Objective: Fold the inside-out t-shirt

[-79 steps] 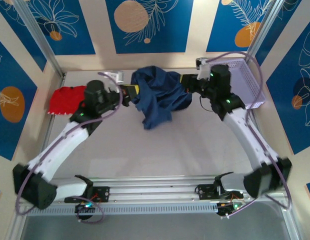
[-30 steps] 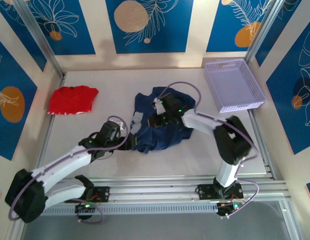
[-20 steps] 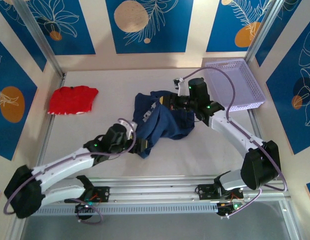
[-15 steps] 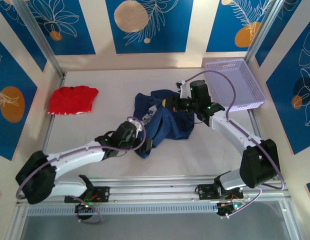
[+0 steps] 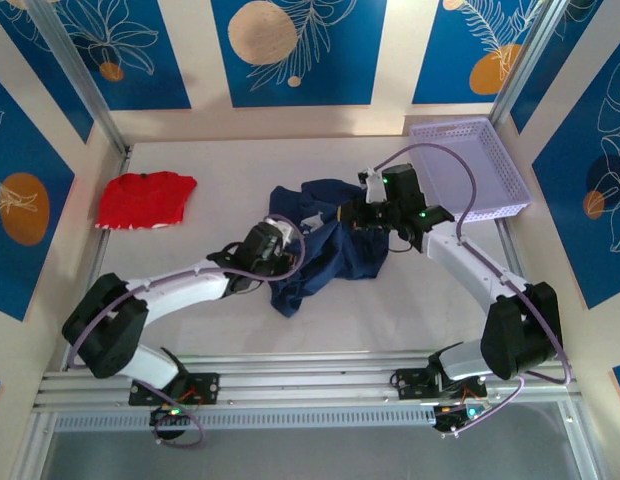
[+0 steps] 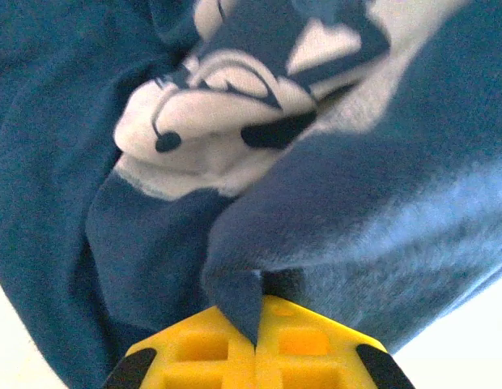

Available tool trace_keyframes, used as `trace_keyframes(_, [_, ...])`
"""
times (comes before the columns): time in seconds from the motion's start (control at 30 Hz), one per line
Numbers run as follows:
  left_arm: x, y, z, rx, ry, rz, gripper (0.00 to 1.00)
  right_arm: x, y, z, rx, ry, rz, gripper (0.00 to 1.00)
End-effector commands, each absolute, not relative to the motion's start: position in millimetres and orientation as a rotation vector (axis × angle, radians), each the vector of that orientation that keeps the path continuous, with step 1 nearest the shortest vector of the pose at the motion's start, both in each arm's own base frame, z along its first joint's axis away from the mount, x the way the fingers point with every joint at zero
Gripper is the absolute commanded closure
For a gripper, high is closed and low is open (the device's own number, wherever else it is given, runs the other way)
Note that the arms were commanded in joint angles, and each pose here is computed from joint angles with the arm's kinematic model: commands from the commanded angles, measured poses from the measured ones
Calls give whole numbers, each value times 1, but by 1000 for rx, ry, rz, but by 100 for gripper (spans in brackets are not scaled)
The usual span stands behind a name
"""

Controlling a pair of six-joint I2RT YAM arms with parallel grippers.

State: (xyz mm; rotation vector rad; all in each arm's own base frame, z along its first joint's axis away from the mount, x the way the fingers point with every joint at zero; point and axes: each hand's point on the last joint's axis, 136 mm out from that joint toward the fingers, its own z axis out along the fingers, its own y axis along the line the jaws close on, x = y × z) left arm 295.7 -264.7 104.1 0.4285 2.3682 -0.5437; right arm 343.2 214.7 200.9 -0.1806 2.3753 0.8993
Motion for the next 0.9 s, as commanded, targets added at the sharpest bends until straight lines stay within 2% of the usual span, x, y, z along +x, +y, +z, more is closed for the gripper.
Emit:
trace_keyframes(0.0, [290, -275, 149, 423, 2271, -826, 100, 346, 185, 174, -207, 2498, 563, 72])
trace_keyframes(0.1, [286, -270, 159, 385, 2281, -901, 100, 346, 182, 167, -222, 2510, 498, 59])
trace_keyframes(0.23, [284, -265, 163, 373, 2293, -900, 100, 319, 198, 161, -309, 2461, 591, 43])
trace_keyframes(0.4, [285, -263, 167, 366, 2289, -900, 100, 288, 200, 128, -348, 2488, 561, 36])
trace_keyframes(0.57, [286, -261, 166, 362, 2292, -889, 100, 301, 200, 104, -309, 2496, 529, 35])
trace_keyframes(0.6, [286, -260, 166, 360, 2291, -881, 100, 310, 202, 103, -308, 2490, 529, 38])
trace_keyframes(0.63, [287, -257, 166, 354, 2292, -864, 100, 319, 207, 105, -309, 2480, 548, 47])
trace_keyframes(0.7, [294, -244, 162, 306, 2304, -779, 100, 328, 214, 115, -310, 2468, 627, 73])
trace_keyframes(0.73, [298, -231, 157, 260, 2322, -699, 100, 327, 218, 123, -325, 2448, 682, 81])
trace_keyframes(0.8, [308, -201, 148, 170, 2346, -492, 100, 317, 225, 136, -348, 2414, 782, 95])
trace_keyframes(0.87, [317, -175, 143, 122, 2350, -283, 93, 303, 231, 145, -358, 2412, 924, 100])
